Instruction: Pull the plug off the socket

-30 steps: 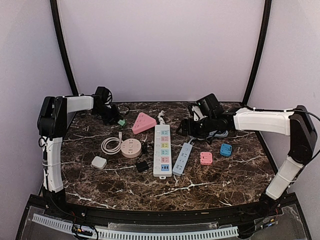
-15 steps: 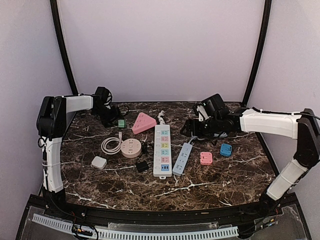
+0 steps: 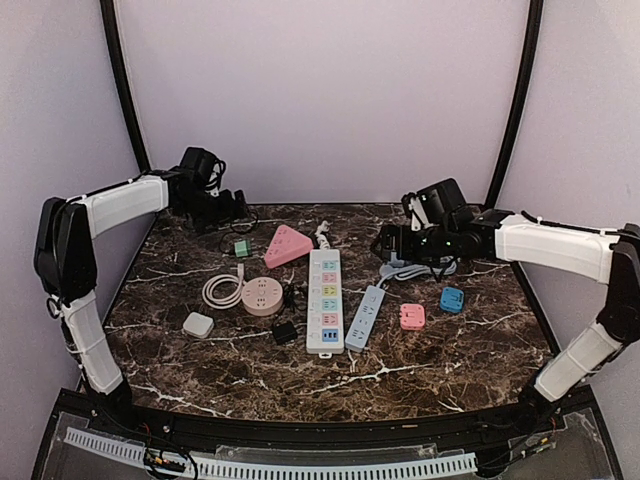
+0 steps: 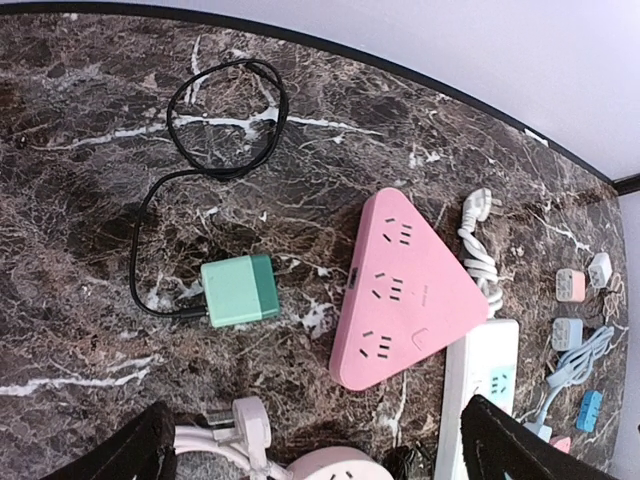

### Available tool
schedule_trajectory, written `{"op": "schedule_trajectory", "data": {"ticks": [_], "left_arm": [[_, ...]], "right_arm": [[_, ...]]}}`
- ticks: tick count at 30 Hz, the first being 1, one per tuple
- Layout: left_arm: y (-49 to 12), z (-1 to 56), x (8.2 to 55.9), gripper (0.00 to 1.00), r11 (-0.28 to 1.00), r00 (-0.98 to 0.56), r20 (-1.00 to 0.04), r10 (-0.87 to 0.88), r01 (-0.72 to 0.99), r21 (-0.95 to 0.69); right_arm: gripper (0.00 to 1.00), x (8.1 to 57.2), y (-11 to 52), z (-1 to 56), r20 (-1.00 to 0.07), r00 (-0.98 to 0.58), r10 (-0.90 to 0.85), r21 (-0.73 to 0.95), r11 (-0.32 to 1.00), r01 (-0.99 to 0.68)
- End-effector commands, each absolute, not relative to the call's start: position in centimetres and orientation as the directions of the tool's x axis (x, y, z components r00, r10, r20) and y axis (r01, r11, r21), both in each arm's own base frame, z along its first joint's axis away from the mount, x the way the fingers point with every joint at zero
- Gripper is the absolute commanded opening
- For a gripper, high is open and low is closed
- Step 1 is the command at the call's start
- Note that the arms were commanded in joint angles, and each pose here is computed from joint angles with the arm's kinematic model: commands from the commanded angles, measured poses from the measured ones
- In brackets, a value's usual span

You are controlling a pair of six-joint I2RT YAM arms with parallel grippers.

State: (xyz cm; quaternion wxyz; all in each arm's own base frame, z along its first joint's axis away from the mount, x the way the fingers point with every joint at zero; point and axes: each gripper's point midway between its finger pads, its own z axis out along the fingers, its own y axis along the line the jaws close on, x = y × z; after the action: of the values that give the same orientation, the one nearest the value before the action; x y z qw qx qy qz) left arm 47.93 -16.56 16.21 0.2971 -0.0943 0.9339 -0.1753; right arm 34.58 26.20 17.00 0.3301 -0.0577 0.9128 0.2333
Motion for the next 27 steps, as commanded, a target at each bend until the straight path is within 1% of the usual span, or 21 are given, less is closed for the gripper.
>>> {"op": "schedule_trajectory", "data": {"ticks": [1,6,9,12,15,17,20,22,23,24,25,26,27], "left_arm": [[-15.2,18.6,45.1,0.99,0.963,-0.759,-0.619,-0.202,-0.039,-0.266],[-13.2,20.6,41.6,0.99,0.970,-0.693,-0.692,-0.204,-0.047,-0.239],[-11.5,21.5,40.3,0.99,0.976,-0.649,-0.732,-0.207,-0.083,-0.203],[-9.6,21.7,39.0,0.99,0.979,-0.620,-0.758,-0.203,-0.130,-0.155],[-7.1,21.8,38.5,0.99,0.979,-0.574,-0.803,-0.161,-0.199,-0.054],[-6.7,21.6,38.7,0.99,0.988,-0.558,-0.824,-0.100,-0.154,-0.015],[-5.4,21.0,39.4,0.99,0.991,-0.527,-0.846,-0.078,-0.131,-0.010],[-4.8,20.8,39.7,0.99,0.994,-0.495,-0.868,-0.050,-0.108,0.004],[-4.7,19.8,39.5,0.99,0.996,-0.491,-0.871,-0.026,-0.085,0.018],[-4.8,21.0,40.2,0.99,0.997,-0.418,-0.908,0.031,-0.051,0.058],[-4.6,19.6,39.8,0.99,0.996,-0.413,-0.909,0.058,-0.041,0.082],[-4.1,20.9,40.5,0.99,0.994,-0.336,-0.940,0.063,-0.066,0.091],[-3.6,19.7,40.3,0.99,0.992,-0.343,-0.937,0.067,-0.080,0.100]], "right_arm": [[0.99,35.3,23.5,18.2,-0.689,-0.721,0.078,0.324,0.922,-0.211],[0.99,36.3,20.0,18.9,-0.740,-0.660,0.129,0.284,0.950,-0.133],[0.99,36.9,17.6,19.7,-0.786,-0.598,0.155,0.248,0.966,-0.076],[0.99,37.1,15.7,20.8,-0.863,-0.487,0.134,0.189,0.980,-0.065],[0.99,37.1,14.2,21.6,-0.929,-0.356,0.105,0.131,0.990,-0.052],[0.99,37.0,13.3,21.5,-0.953,-0.292,0.076,0.093,0.995,-0.045],[0.99,37.1,12.1,21.3,-0.969,-0.239,0.067,0.077,0.996,-0.033],[0.99,37.3,10.8,20.9,-0.970,-0.229,0.077,0.080,0.997,-0.001],[0.99,37.5,9.9,20.7,-0.969,-0.226,0.102,0.099,0.995,0.025],[0.99,37.6,9.2,20.5,-0.963,-0.235,0.130,0.124,0.991,0.042],[0.99,37.7,8.5,20.4,-0.959,-0.237,0.155,0.149,0.988,0.046],[0.99,37.8,8.0,20.2,-0.955,-0.239,0.174,0.169,0.985,0.045],[0.99,37.9,7.7,20.4,-0.955,-0.237,0.180,0.178,0.984,0.030]]}}
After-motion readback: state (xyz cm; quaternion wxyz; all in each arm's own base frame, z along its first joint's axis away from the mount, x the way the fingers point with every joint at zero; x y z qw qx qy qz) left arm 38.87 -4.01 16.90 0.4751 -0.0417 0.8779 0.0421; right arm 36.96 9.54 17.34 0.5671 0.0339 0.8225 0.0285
